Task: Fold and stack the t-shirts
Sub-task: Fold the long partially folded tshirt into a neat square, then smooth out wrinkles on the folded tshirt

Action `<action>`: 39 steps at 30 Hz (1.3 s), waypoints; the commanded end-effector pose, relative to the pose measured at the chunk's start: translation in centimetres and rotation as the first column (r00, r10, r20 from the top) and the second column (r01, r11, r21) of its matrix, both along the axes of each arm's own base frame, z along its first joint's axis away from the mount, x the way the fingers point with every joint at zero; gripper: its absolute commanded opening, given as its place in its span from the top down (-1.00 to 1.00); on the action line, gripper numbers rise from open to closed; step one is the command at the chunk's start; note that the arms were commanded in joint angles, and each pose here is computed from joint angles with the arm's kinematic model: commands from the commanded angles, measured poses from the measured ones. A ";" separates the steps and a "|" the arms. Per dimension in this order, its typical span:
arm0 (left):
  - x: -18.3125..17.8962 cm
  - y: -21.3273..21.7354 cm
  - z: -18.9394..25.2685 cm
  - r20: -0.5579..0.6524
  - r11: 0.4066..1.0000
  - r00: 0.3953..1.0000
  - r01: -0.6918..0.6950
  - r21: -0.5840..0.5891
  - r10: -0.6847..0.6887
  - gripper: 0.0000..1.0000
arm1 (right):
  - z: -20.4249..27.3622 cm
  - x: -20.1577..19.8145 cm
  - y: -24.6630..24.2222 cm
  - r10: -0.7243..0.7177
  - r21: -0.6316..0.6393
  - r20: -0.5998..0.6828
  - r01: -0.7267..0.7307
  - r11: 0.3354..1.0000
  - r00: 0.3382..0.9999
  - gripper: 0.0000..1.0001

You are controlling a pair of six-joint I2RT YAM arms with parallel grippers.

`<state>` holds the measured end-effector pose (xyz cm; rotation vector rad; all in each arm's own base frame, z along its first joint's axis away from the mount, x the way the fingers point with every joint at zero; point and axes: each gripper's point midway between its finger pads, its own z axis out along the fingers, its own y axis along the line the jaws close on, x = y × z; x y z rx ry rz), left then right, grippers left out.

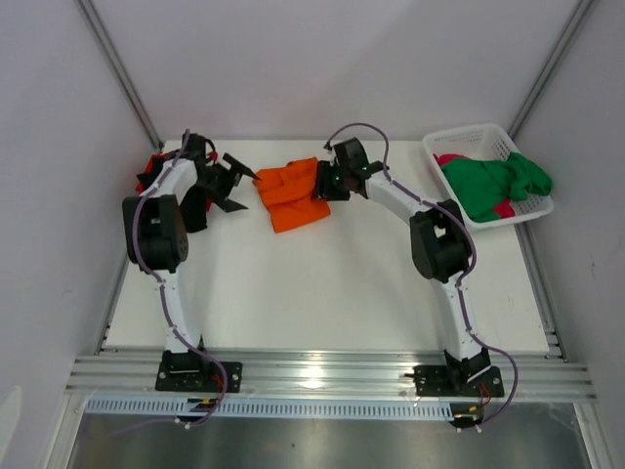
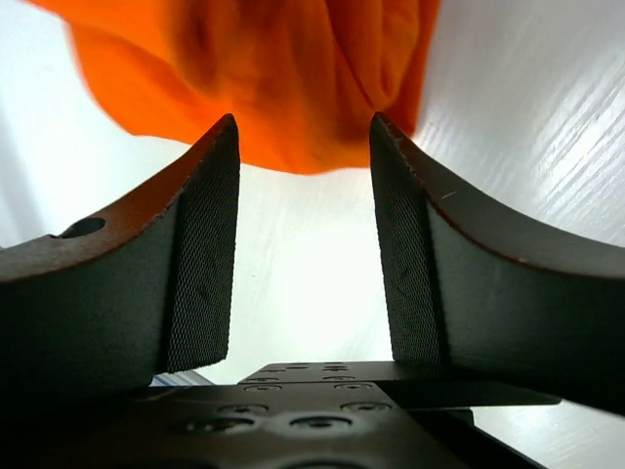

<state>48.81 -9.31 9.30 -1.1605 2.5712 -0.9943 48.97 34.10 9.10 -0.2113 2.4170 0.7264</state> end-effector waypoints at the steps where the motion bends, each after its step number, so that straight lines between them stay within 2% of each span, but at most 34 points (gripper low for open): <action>1: 1.7 -0.3 6.0 0.261 0.998 0.965 0.046 -0.046 -0.032 -0.99 | 2.9 0.2 -0.1 -0.022 -0.008 0.098 0.023 1.000 0.995 -0.08; 4: 0.6 -1.1 5.8 0.286 0.993 0.955 0.103 -0.066 -0.080 -0.99 | 3.2 -0.2 -0.6 -0.035 -0.011 0.125 0.037 0.999 0.991 -0.09; 5: 0.6 -1.1 7.1 0.339 0.991 0.937 0.115 -0.061 -0.088 -0.99 | 3.2 -0.4 -0.8 -0.036 -0.011 0.128 0.037 0.999 0.991 -0.09; 6: -0.5 -1.4 6.0 0.315 0.989 0.944 0.125 -0.076 -0.095 -0.99 | 3.1 -0.6 -0.9 -0.035 -0.010 0.125 0.037 0.999 0.992 -0.09; 14: -3.2 -1.8 5.8 0.328 0.983 0.935 0.168 -0.069 -0.137 -0.99 | 4.7 -2.8 -1.0 0.003 -0.013 0.155 -0.001 1.000 0.988 -0.06; 21: -5.2 -3.6 5.3 0.320 0.974 0.931 0.211 -0.086 -0.174 -0.99 | 8.0 -4.0 0.9 0.034 0.064 0.207 -0.048 0.997 0.978 -0.07; 27: -7.8 -7.9 8.0 0.398 0.930 0.882 0.336 -0.151 -0.253 -0.99 | 7.6 -4.2 3.7 0.071 0.162 0.176 -0.100 0.982 0.982 -0.06; 31: -9.6 -8.4 9.6 0.438 0.920 0.860 0.360 -0.156 -0.262 -0.99 | 6.4 -3.9 4.9 0.081 0.164 0.154 -0.106 0.981 0.985 -0.05; 35: -10.7 -8.1 13.3 0.506 0.920 0.820 0.372 -0.120 -0.266 -0.99 | 4.6 -3.5 5.7 0.085 0.173 0.119 -0.105 0.979 0.989 -0.05; 39: -12.2 -7.5 19.1 0.611 0.921 0.750 0.381 -0.085 -0.254 -0.99 | 3.1 -3.3 6.2 0.089 0.176 0.091 -0.104 0.979 0.992 -0.04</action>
